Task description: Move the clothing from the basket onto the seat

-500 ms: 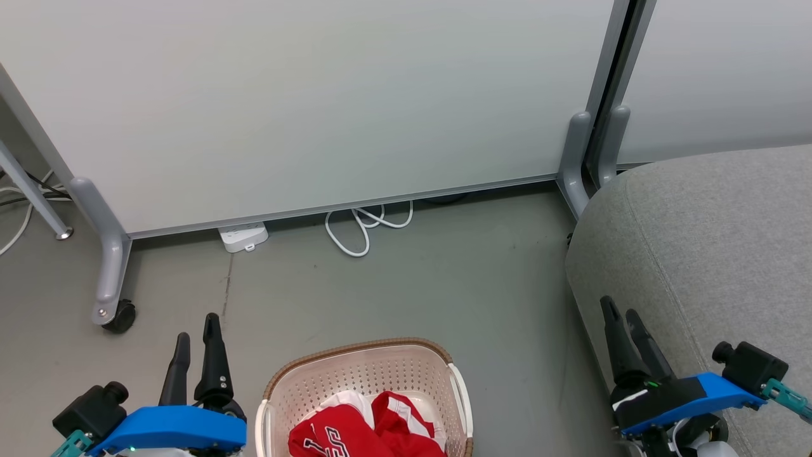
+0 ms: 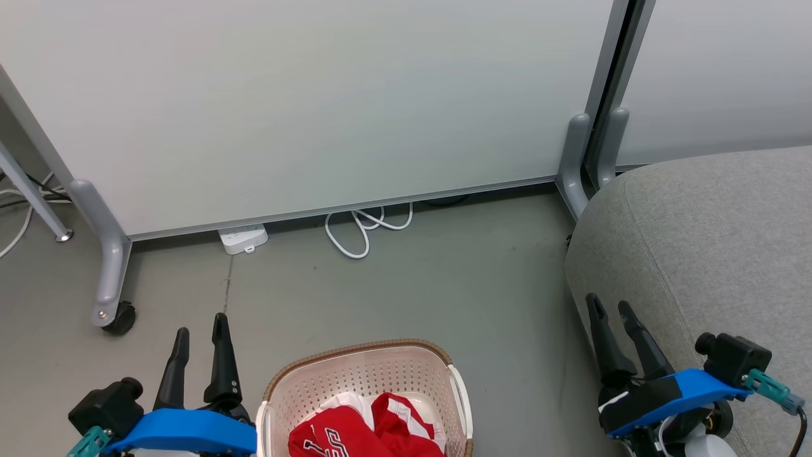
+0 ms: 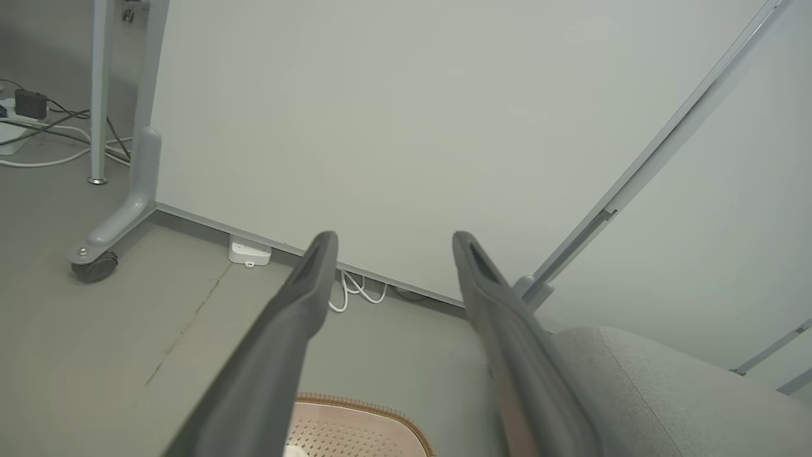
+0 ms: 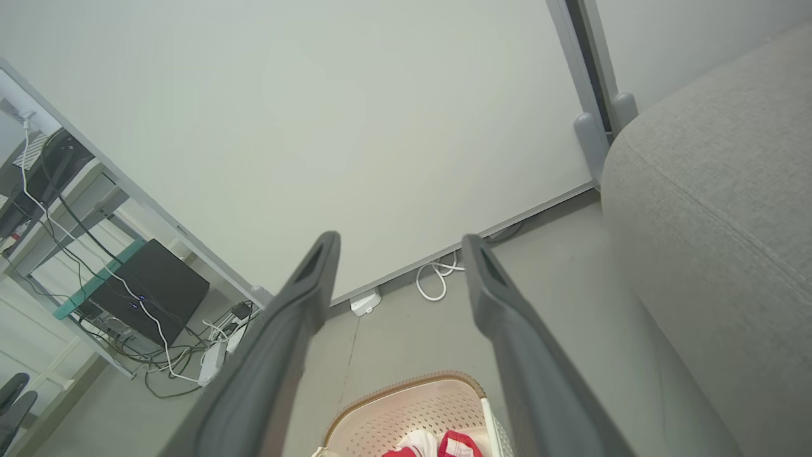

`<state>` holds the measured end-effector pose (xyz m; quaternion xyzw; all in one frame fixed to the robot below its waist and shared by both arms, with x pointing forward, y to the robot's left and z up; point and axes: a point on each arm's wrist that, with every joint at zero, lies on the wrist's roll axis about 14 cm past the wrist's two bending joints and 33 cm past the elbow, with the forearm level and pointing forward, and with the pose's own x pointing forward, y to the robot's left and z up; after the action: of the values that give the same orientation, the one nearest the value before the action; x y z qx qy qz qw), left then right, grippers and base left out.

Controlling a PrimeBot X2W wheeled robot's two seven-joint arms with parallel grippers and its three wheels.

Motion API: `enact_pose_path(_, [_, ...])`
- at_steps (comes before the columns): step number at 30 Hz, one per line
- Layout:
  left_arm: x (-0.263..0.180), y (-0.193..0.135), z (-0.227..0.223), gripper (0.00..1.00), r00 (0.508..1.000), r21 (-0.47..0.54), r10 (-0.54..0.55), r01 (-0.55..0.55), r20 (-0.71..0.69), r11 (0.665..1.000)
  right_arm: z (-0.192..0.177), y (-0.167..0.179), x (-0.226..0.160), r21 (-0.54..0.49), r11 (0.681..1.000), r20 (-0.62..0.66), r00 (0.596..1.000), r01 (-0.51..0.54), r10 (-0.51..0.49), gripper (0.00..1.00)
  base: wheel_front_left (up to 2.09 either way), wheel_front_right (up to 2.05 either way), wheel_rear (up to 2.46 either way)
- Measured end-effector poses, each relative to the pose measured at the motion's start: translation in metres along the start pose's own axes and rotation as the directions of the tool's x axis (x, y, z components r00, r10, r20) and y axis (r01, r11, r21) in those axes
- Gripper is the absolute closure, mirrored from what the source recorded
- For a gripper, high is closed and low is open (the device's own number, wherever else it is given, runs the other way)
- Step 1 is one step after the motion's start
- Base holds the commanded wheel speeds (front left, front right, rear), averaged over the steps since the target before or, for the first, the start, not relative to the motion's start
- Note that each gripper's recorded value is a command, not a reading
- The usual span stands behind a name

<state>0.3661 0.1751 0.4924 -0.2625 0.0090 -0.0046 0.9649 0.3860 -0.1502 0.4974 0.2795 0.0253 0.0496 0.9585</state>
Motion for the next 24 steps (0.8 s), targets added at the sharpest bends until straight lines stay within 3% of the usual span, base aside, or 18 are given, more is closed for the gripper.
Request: enact_pose_path(24, [-0.0044, -0.0063, -0.0072, 0.00, 0.999, 0.207, -0.050, 0.050, -0.006, 0.977, 0.0048, -0.0063, -0.0008, -0.238, 0.971, 0.004, 1.000, 0.005, -0.004, 0.00, 0.00, 0.00, 0.00])
